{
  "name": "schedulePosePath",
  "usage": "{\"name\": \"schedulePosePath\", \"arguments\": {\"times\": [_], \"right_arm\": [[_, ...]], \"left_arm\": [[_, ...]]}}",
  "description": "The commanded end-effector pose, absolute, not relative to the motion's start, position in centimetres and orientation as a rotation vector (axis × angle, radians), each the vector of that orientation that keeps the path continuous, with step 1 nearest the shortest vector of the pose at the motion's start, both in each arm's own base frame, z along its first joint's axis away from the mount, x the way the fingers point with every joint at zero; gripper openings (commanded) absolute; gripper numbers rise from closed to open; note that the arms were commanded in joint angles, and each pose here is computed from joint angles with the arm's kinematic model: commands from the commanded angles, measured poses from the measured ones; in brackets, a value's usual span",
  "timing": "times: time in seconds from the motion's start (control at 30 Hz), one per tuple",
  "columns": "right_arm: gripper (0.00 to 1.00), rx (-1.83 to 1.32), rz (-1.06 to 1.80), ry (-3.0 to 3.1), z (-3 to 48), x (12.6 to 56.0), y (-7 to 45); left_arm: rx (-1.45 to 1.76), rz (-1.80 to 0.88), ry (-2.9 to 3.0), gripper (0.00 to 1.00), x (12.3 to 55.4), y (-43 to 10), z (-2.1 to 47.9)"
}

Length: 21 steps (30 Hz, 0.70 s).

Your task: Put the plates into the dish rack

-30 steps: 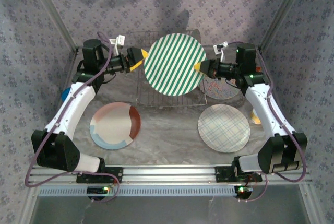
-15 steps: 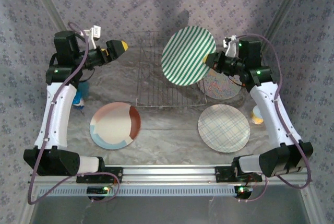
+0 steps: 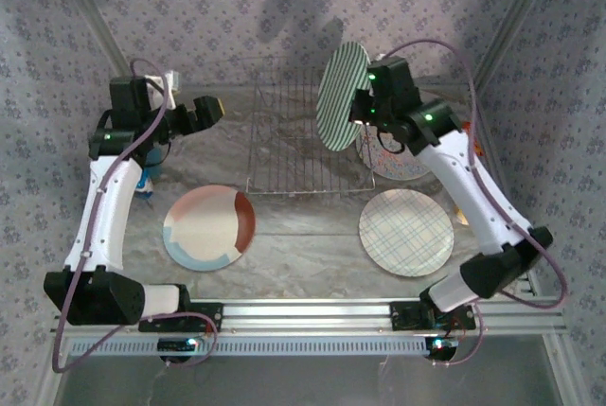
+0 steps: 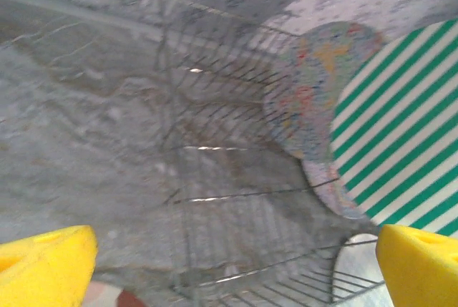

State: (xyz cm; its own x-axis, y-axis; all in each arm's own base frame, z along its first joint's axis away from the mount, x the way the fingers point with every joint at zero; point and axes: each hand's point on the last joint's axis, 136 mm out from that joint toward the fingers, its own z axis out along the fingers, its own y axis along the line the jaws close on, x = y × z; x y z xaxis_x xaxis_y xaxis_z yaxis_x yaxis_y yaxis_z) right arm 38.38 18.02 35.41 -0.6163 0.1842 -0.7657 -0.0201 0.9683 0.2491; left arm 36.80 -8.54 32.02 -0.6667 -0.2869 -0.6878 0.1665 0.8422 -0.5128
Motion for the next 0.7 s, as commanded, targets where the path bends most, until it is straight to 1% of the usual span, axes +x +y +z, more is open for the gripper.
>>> {"name": "schedulePosePath", "arguments": {"times": [0.0, 0.2, 0.3, 0.4, 0.67], "right_arm": [[0.00, 0.186, -0.010, 2.129, 37.0, 40.3, 15.6], [0.00, 0.148, -0.116, 2.145, 36.1, 43.6, 17.6], [0.00, 0.132, -0.154, 2.152, 35.5, 45.0, 18.2], [0.00, 0.134, -0.194, 2.157, 34.7, 46.3, 18.5], [0.00, 0.148, -0.152, 2.162, 33.4, 48.8, 19.3]], "left_arm": [[-0.076, -0.541, 2.126, 0.99, 36.6, -6.9, 32.7], [-0.088, -0.404, 2.144, 0.99, 36.3, -5.7, 30.3], [-0.088, -0.392, 2.173, 0.99, 36.3, -5.6, 29.1], [-0.085, -0.407, 2.178, 0.99, 36.4, -5.8, 29.0], [-0.083, -0.410, 2.190, 0.99, 36.5, -5.9, 28.5]]}}
